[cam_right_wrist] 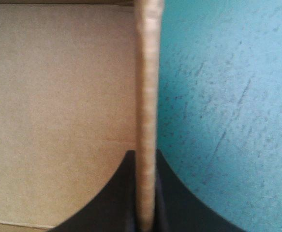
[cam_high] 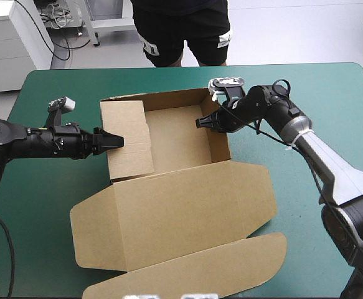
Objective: Fold the box
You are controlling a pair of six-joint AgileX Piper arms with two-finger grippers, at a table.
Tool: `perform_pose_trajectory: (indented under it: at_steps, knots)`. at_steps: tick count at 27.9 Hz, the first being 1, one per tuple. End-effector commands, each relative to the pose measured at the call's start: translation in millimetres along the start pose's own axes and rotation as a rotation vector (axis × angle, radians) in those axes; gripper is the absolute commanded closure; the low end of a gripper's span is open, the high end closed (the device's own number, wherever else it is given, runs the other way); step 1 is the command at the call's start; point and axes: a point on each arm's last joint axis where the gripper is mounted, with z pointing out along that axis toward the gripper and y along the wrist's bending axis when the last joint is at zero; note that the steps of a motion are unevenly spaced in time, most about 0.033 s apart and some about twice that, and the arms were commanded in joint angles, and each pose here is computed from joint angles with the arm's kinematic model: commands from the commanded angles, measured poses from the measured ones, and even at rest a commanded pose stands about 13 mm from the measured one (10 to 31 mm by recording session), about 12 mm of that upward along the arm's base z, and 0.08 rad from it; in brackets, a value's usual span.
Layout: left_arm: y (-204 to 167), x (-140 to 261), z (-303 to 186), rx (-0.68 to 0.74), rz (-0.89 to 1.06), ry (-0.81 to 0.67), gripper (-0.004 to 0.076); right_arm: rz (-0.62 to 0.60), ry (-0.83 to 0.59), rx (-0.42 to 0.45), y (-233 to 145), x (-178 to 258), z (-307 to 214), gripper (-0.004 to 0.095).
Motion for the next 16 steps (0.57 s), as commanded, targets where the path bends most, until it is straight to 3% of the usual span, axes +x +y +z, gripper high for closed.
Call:
perform_pose_trajectory:
  at_steps: [1, 6, 16]
  knots:
    - [-15.3, -5.4, -11.1, 0.005, 0.022, -0.051, 0.0249, 0.001, -0.122, -0.038, 20.5, -11.7, -27.0, 0.092]
    - [-6.5, -0.8, -6.3, -0.131, -0.008, 0.006, 0.032, 0.007, -0.123, -0.03, 24.5, -11.0, -26.0, 0.092]
    - [-14.3, 1.9, 15.6, -0.309, -0.029, 0.023, 0.0342, 0.005, -0.111, -0.024, 27.3, -9.3, -25.2, 0.0918]
